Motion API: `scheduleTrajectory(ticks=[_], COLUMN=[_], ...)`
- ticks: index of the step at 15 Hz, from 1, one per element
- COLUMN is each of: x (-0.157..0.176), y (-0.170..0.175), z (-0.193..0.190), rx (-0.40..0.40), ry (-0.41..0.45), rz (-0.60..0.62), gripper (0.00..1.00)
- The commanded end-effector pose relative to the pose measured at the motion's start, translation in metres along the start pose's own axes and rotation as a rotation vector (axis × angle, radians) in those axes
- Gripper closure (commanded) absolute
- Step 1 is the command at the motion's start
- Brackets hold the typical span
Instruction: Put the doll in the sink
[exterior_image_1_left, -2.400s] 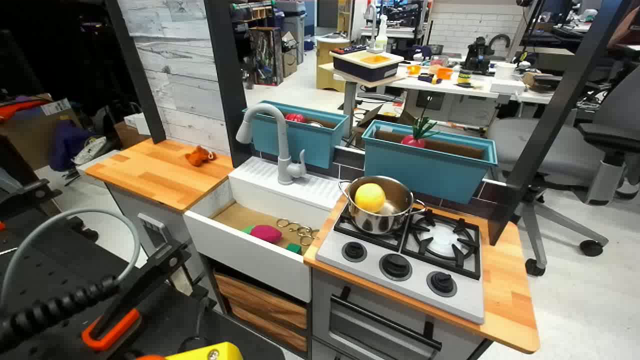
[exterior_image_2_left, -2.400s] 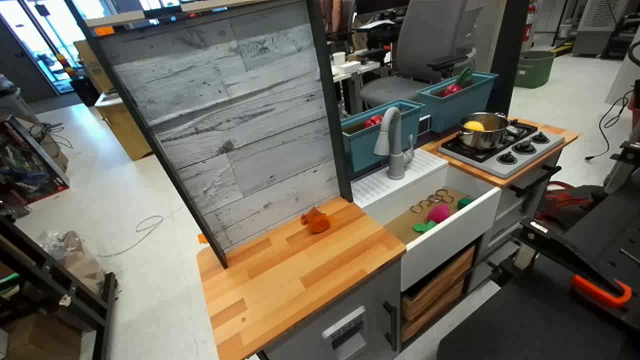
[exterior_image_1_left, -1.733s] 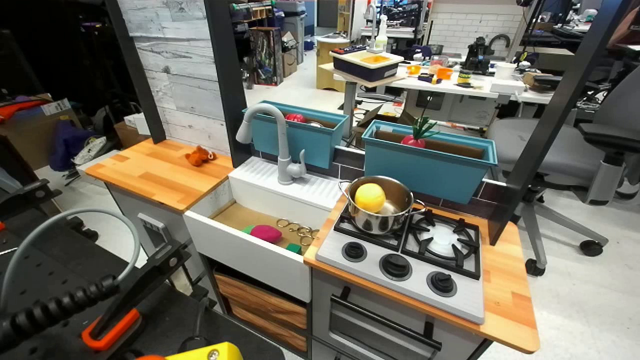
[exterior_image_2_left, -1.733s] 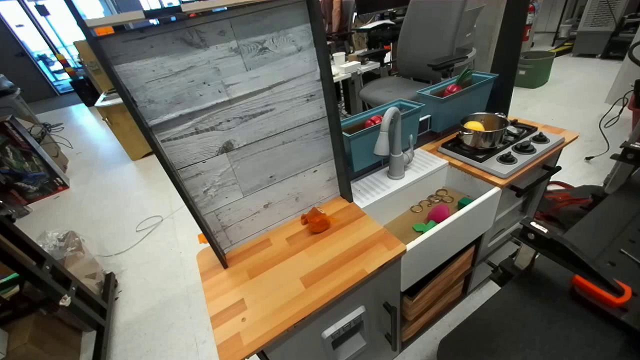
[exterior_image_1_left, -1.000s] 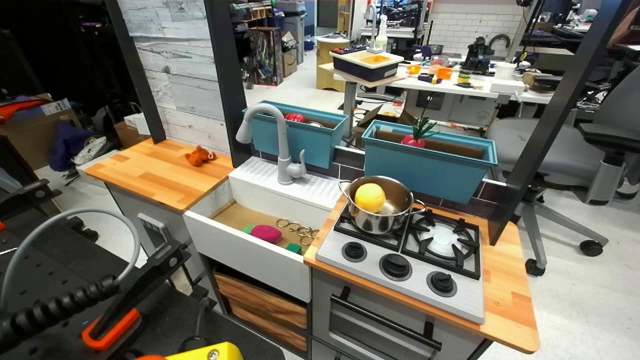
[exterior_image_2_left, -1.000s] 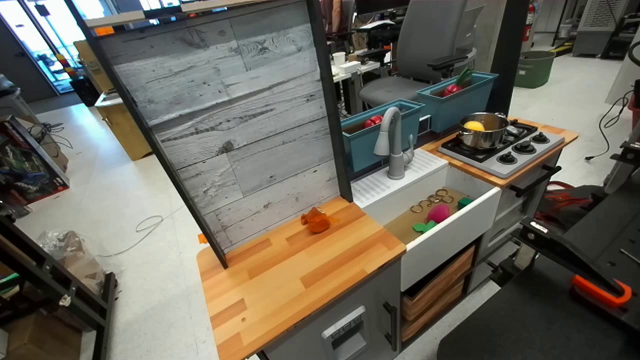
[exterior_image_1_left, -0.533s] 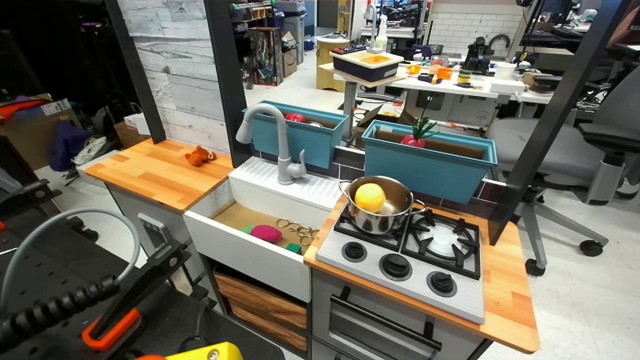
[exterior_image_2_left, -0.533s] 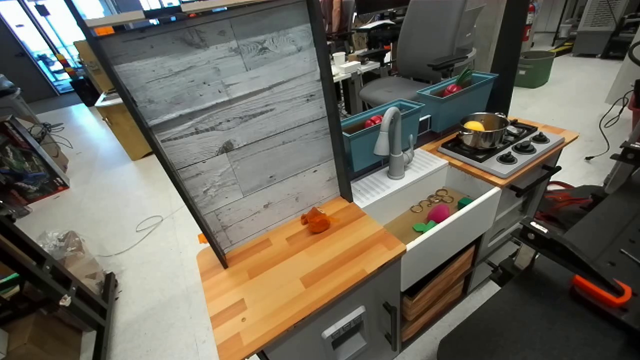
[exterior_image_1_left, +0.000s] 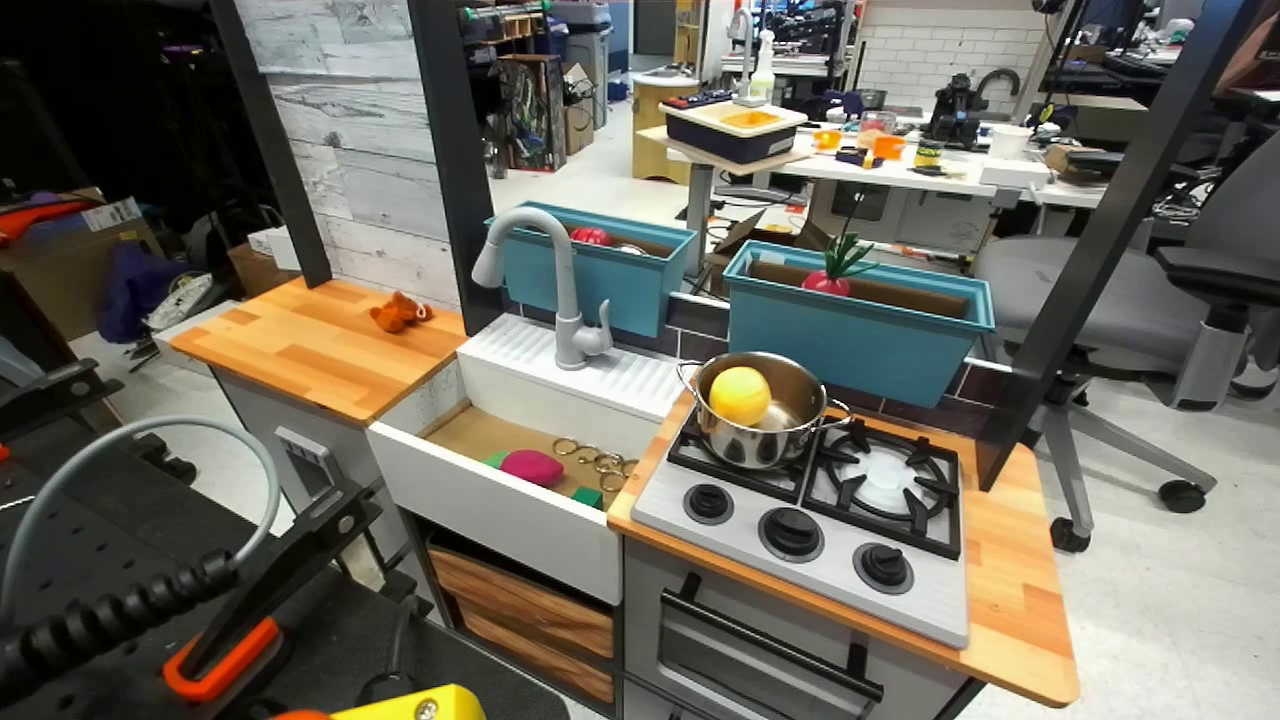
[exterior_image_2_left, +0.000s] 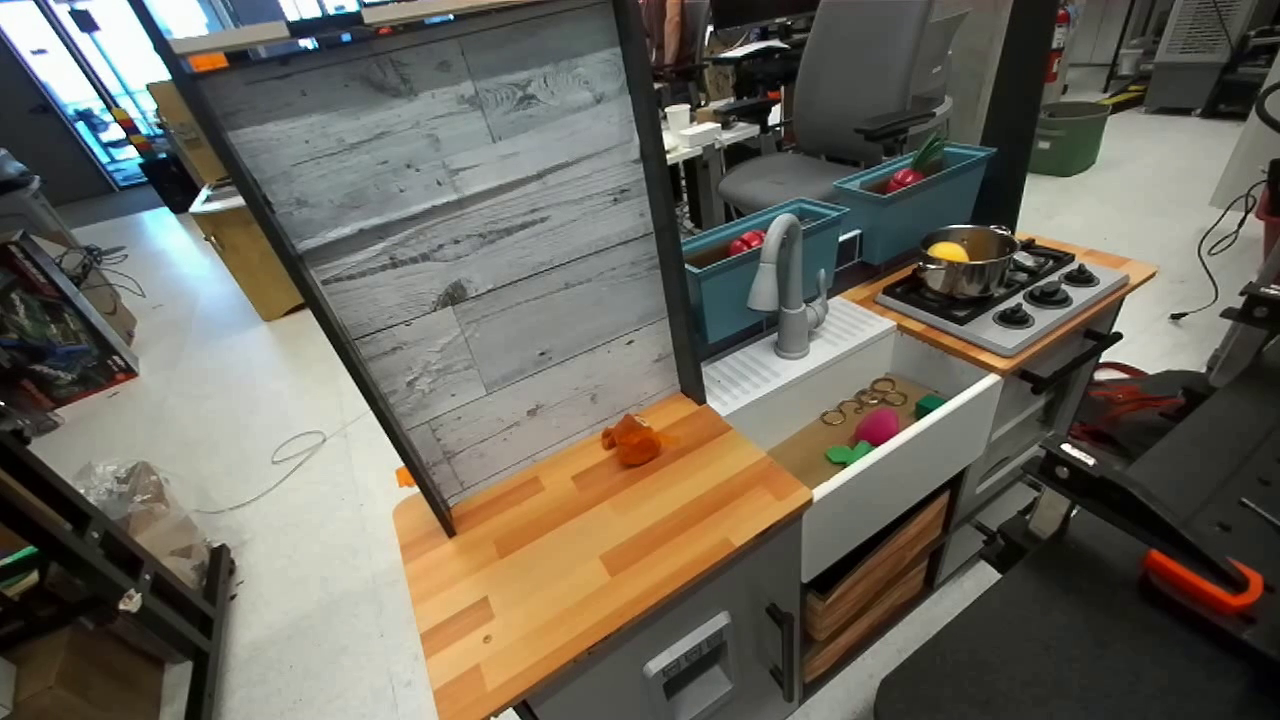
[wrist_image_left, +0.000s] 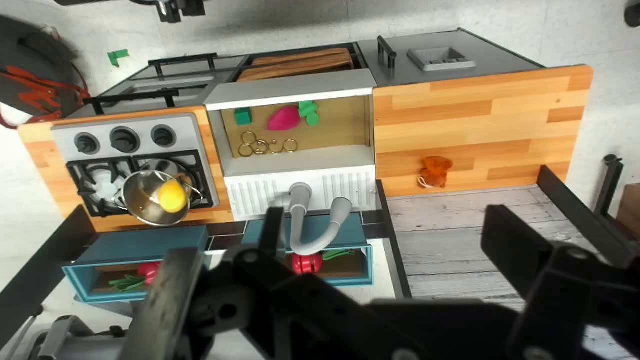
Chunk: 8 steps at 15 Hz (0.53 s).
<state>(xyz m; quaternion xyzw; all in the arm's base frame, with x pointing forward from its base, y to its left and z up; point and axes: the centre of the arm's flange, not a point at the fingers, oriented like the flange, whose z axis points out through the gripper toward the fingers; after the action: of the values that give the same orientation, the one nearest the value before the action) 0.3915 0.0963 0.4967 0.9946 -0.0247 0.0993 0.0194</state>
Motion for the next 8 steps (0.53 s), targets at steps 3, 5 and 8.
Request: scheduleTrajectory(ticks=[3,5,8], x=[0.086,0.104,0.125], y=[-0.058,-0.074,-0.091], z=[0.092,0.129,0.197], rx=[0.004,0.014,0.014], ry=[-0.048,-0.088,-0.164], rz=[0.005,-0.003,-0.029], gripper=[0.0,0.0,0.0])
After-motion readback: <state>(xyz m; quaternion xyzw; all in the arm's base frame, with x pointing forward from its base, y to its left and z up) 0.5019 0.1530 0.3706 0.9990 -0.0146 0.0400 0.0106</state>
